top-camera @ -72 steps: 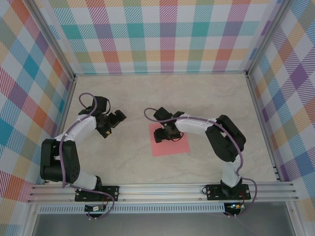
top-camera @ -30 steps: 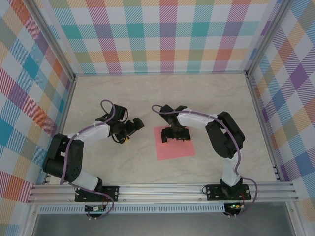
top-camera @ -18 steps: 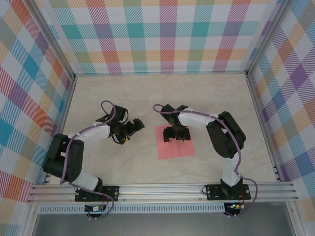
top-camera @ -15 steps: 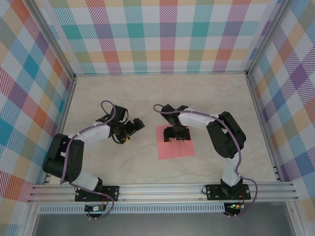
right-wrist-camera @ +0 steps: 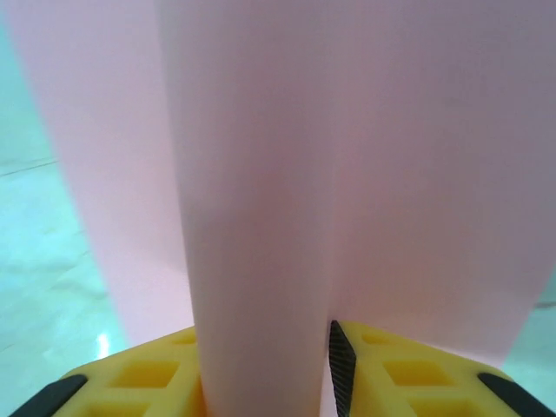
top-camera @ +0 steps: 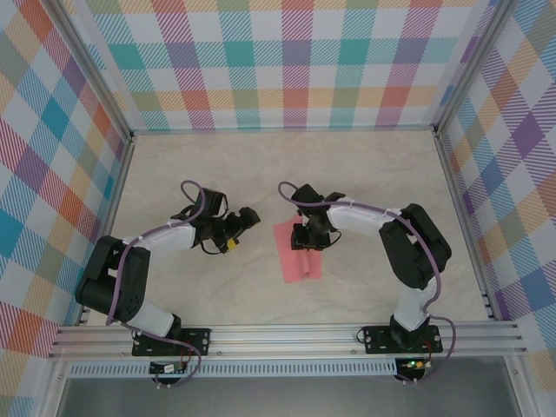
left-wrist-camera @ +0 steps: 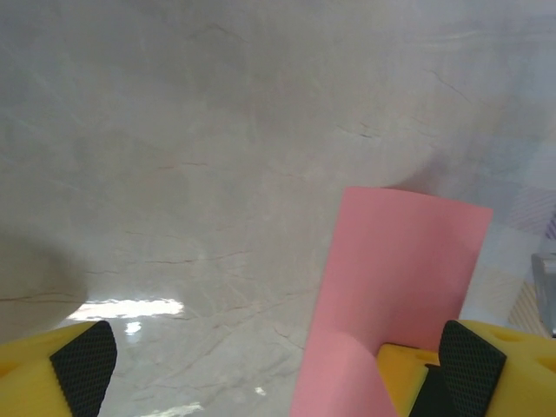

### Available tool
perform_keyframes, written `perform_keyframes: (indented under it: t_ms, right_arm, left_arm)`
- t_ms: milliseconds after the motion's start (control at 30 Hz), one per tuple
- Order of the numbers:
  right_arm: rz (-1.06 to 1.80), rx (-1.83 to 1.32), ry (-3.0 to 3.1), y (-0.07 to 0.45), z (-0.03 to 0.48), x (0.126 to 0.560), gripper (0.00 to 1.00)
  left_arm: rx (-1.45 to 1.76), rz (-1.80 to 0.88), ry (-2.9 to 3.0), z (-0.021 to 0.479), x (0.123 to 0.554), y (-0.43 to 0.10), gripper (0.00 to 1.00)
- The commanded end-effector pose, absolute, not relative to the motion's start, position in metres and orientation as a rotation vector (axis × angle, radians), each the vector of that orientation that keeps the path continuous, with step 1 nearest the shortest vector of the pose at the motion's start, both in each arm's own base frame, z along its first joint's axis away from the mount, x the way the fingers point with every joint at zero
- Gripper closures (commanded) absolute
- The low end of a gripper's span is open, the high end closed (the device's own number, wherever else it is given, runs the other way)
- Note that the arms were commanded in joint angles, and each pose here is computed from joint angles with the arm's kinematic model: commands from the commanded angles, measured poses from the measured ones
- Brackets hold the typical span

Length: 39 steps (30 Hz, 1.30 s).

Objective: Fold a paper plane with a square sheet of paper (pick it up from the middle)
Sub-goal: First fold in half a square sheet of paper at the center of the table.

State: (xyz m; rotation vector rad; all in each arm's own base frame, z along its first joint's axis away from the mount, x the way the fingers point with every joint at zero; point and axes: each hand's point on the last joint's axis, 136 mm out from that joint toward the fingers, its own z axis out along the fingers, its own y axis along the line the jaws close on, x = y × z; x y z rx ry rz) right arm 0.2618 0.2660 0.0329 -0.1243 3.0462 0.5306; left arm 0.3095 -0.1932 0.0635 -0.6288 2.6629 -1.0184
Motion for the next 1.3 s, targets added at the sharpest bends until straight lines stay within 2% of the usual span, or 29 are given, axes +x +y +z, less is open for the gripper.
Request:
perform_keyframes:
  t_ms: [0,133,233,400,533,667,800,1033,1267]
  right_arm:
    - [0.999,-0.155,2.87,0.304,0.082,0.272,0.64]
    - [1.353,-0.128,2.738,0.315,0.113,0.272,0.66]
    - [1.519,-0.064,2.666,0.315,0.123,0.277,0.66]
    - [1.65,-0.047,2.607,0.313,0.131,0.282,0.65]
    - [1.75,-0.032,2.581,0.312,0.133,0.284,0.63]
    - [1.802,-0.018,2.569,0.311,0.134,0.286,0.61]
    - [1.819,-0.003,2.573,0.309,0.133,0.288,0.61]
    - [1.816,0.039,2.602,0.306,0.124,0.289,0.59]
    - [1.776,0.07,2.62,0.299,0.113,0.29,0.54]
  left_arm:
    - [-0.564,-1.21,2.609,0.081,0.31,-0.216,0.06]
    - [-0.574,-1.361,2.551,0.093,0.311,-0.225,0.12]
    - [-0.583,-1.456,2.522,0.098,0.31,-0.233,0.13]
    - [-0.567,-1.584,2.49,0.1,0.307,-0.242,0.16]
    - [-0.543,-1.665,2.463,0.102,0.308,-0.251,0.25]
    - [-0.509,-1.72,2.437,0.106,0.309,-0.258,0.31]
    - [-0.492,-1.755,2.401,0.111,0.312,-0.262,0.45]
    - [-0.469,-1.783,2.346,0.12,0.316,-0.263,0.62]
    - [-0.477,-1.762,2.346,0.116,0.315,-0.261,0.73]
